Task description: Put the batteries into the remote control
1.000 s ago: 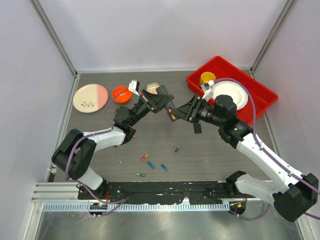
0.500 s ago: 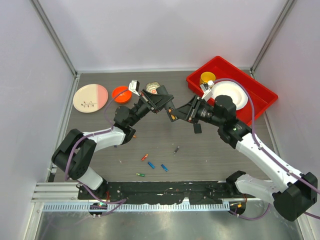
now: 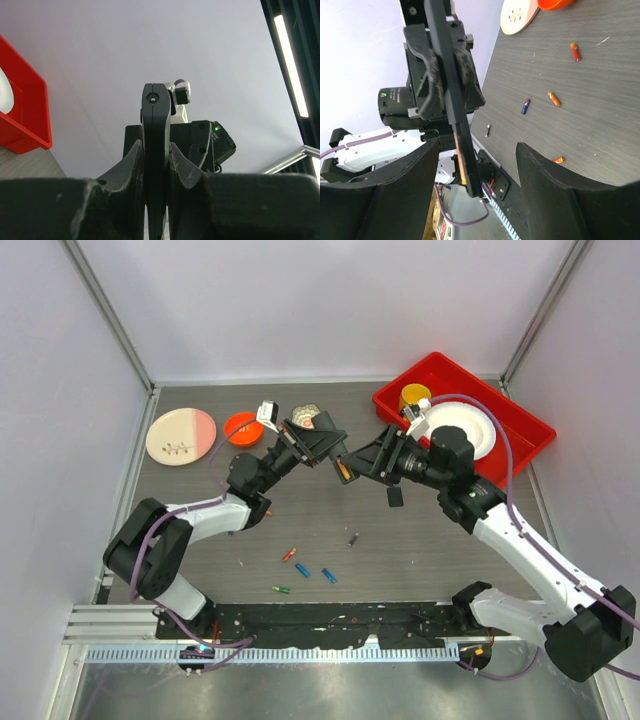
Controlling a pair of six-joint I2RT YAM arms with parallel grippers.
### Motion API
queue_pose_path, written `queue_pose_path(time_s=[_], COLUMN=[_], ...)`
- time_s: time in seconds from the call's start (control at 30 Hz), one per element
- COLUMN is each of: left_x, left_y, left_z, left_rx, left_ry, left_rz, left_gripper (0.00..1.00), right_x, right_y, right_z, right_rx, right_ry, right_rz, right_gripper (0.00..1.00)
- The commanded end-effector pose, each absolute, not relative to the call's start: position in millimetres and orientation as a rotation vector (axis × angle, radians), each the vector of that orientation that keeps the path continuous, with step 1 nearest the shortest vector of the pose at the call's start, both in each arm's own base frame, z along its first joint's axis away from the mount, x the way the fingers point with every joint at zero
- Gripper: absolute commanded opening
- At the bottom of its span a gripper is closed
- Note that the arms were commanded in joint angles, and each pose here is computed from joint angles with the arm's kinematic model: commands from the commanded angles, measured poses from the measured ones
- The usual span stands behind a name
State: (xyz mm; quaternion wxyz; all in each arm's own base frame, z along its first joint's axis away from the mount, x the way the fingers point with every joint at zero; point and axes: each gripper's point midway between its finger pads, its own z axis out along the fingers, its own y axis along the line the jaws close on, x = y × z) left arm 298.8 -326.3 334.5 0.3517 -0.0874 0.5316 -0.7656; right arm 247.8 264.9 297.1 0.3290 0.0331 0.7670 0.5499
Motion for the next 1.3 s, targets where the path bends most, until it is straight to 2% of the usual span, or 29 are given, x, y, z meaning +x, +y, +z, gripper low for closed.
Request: queue_pose_path(time_s=[0.0, 0.17, 0.27, 0.33, 0.53, 0.63, 0.87, 1.0, 1.27], left_x=[276, 282, 277, 272, 252, 245, 227, 225, 231], left_y=[-303, -292, -285, -281, -263, -259, -262, -266, -273], left_z=[379, 366, 359, 348, 317, 304, 283, 284, 286], left_rx=[-0.081, -0.116, -0.111, -0.124, -0.148, -0.145, -0.075, -0.033, -0.01], left_ry=[1.101, 1.135, 1.157, 1.197, 1.286, 1.328, 1.405, 1.415, 1.426], left_rz=[-2.016, -1.988, -1.981, -1.992, -1.979, -1.962, -1.972, -1.986, -1.996], left_gripper=[0.0, 0.0, 0.0, 0.0, 0.0, 0.0, 0.0, 0.0, 0.0], right_x=[245, 258, 271, 276, 278, 270, 244, 232, 216], right_y=[248, 209, 187, 179, 179, 204, 253, 265, 289], right_z=[347, 327, 280, 244, 191, 190, 230, 236, 247], right_rx=[0.013, 0.086, 0.165, 0.19, 0.139, 0.086, -0.014, -0.058, -0.201], right_ry=[1.879, 1.897, 2.013, 2.113, 2.202, 2.195, 2.066, 2.053, 2.029], right_rz=[1.39, 1.139, 0.922, 0.812, 0.679, 0.862, 1.341, 1.486, 1.595], right_gripper=[0.69, 0.71, 0.69, 0.63, 0.61, 0.63, 0.7, 0.7, 0.71])
